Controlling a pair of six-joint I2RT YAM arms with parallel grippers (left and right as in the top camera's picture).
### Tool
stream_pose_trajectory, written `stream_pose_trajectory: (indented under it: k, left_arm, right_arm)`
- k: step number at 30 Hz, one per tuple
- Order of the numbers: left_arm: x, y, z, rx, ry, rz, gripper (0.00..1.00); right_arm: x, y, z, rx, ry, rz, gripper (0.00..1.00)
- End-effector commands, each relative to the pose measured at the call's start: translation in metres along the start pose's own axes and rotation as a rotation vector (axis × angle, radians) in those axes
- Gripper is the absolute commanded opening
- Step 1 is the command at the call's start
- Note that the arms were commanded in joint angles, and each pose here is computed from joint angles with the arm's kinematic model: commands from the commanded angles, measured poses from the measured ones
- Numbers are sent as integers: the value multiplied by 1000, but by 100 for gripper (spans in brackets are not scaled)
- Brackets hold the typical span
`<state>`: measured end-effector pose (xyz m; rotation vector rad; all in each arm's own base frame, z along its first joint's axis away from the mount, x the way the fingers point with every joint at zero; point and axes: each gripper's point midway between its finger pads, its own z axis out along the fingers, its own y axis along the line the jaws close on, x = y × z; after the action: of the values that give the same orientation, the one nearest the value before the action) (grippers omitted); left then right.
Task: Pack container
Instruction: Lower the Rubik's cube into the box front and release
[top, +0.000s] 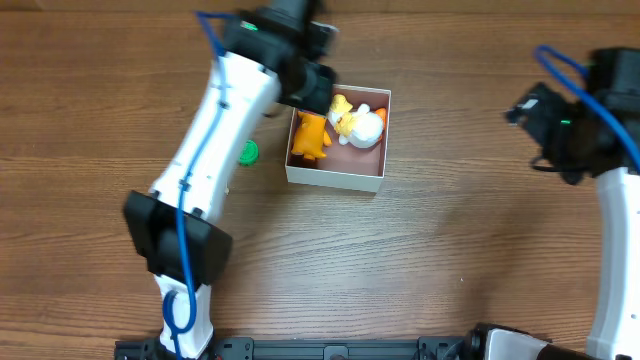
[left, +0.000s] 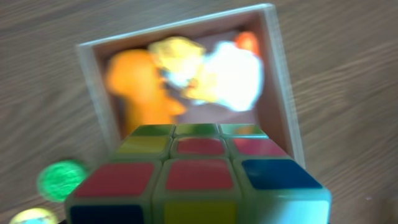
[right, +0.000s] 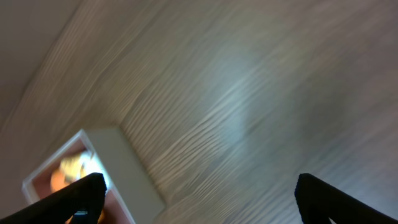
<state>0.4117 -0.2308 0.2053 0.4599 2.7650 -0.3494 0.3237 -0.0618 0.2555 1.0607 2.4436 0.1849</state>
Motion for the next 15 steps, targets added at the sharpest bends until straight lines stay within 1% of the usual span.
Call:
stream_pose_trajectory:
  k: [1,4,10,13,15]
  left_arm:
    - [8,-36,29,-98,-6,-37,38]
    - [19,-48,65,-197,19,-62,39]
    - [34,-43,131,-233,103,-159,36]
    - [40,-40,151,-243,135,-172,36]
    - [43,-39,155,-249,147,-174,37]
  right_arm:
    - [-22,-38,-11,54,-55,97,100]
    - [-28,-56,-13,85,-61,104,100]
    - [-26,-58,-13,90,-52,106,100]
    - [-26,-58,-13,90,-53,106,100]
    - [-27,-57,-13,88,-56,106,100]
